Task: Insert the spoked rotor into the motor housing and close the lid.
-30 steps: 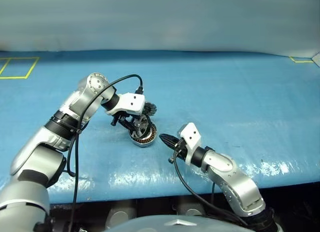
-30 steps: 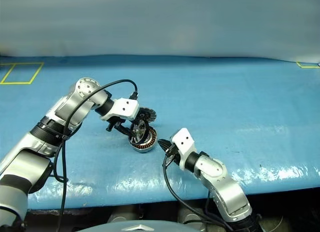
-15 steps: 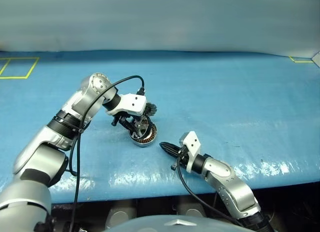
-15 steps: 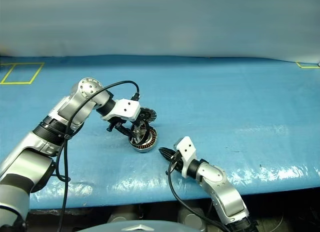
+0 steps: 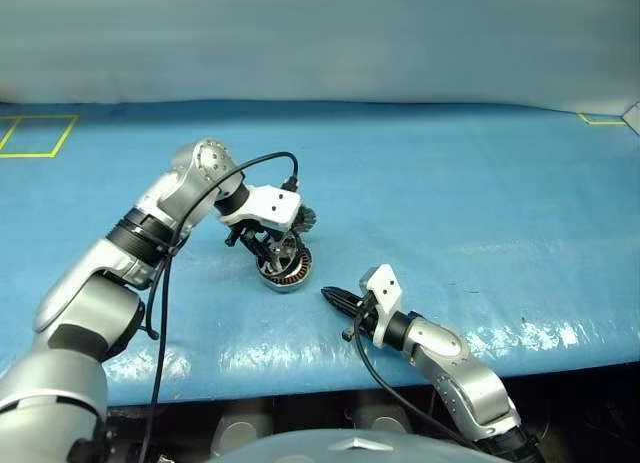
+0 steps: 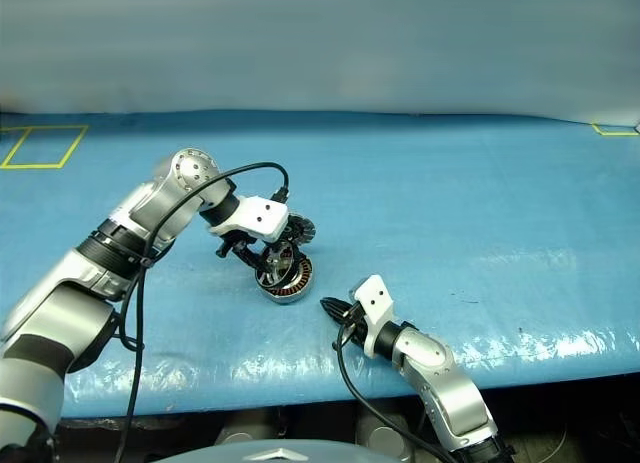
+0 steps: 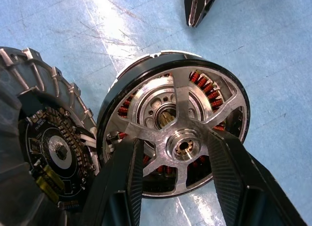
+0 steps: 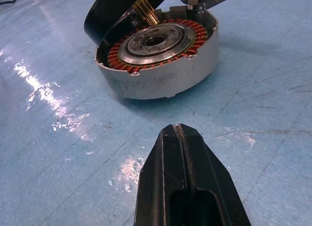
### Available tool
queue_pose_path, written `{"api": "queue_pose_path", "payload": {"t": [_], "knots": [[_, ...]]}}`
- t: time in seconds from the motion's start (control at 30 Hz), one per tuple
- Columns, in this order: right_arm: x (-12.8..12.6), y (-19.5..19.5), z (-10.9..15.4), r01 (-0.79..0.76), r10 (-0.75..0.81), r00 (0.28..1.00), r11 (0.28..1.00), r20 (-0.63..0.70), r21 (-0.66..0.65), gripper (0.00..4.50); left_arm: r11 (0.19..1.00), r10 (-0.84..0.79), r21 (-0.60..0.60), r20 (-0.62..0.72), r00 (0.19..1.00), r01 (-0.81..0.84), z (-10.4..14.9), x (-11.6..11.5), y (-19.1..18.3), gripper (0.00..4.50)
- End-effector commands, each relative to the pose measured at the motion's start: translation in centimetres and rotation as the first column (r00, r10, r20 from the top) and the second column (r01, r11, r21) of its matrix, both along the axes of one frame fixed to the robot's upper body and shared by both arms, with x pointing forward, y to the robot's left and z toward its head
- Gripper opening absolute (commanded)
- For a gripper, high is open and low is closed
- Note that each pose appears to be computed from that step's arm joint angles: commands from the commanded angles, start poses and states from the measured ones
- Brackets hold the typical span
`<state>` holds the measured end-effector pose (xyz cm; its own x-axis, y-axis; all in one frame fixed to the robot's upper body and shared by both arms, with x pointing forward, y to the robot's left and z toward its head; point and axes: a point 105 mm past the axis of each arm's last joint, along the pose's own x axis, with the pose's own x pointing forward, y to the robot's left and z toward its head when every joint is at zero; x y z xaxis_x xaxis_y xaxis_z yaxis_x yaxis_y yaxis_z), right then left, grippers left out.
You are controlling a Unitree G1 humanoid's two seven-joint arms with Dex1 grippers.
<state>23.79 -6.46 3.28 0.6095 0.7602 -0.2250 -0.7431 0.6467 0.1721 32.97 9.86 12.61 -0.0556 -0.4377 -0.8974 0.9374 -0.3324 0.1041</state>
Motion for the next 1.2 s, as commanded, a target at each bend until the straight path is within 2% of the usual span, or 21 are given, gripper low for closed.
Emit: {"api": "queue_pose_path", "payload": {"t": [0.03, 0.3, 0.33, 0.43, 0.53, 0.67, 0.8, 0.9, 1.07, 1.2], "knots": [[0.2, 0.1, 1.1, 0.009, -0.01, 0.999, 1.0, 0.035, 0.024, 0.0, 1.0, -0.022, 0.014, 0.016, 1.0, 0.022, 0.5, 0.2, -0.3, 1.7], [0.2, -0.1, 1.1, 0.016, -0.017, 0.999, 1.0, 0.035, 0.022, 0.0, 0.998, -0.045, -0.032, 0.009, 0.999, 0.046, 1.1, 0.0, -1.2, 4.3], [0.2, -0.1, 1.1, 0.016, -0.017, 0.999, 1.0, 0.035, 0.022, 0.0, 0.998, -0.044, -0.043, 0.008, 0.999, 0.045, 1.2, -0.1, -1.3, 4.43], [0.3, -0.3, 1.5, 0.015, -0.016, 0.999, 1.0, 0.04, 0.021, 0.0, 0.992, -0.046, -0.122, -0.008, 0.999, 0.045, 2.4, -0.7, -1.7, 4.43], [0.6, -0.6, 2.0, 0.021, -0.022, 0.998, 1.0, 0.053, 0.02, 0.0, 0.978, -0.045, -0.206, -0.049, 0.998, 0.034, 3.6, -2.1, -1.6, 3.72], [0.9, -1.3, 2.6, 0.029, -0.029, 0.997, 1.0, 0.067, 0.005, 0.0, 0.962, -0.062, -0.271, -0.136, 0.989, 0.023, 4.1, -5.2, -0.7, 2.43], [1.2, -1.9, 2.8, 0.021, -0.02, 0.998, 0.999, 0.065, -0.025, 0.0, 0.957, -0.058, -0.289, -0.235, 0.97, -0.013, 3.7, -8.5, 0.5, 1.1], [1.6, -2.2, 2.9, 0.016, -0.013, 0.998, 0.999, 0.061, -0.043, 0.0, 0.949, 0.011, -0.298, -0.286, 0.958, -0.1, 2.5, -10.1, 1.4, 0.1], [2.2, -1.9, 3.7, 0.009, -0.006, 0.997, 0.999, 0.077, -0.047, 0.0, 0.856, 0.147, -0.434, -0.315, 0.938, -0.28, 1.4, -11.2, 1.1, 0.04], [2.2, -0.8, 5.7, -0.024, 0.025, 0.993, 1.0, 0.115, -0.018, 0.0, 0.701, 0.304, -0.554, -0.336, 0.891, -0.448, -0.4, -12.1, 1.3, 0.04]]}}
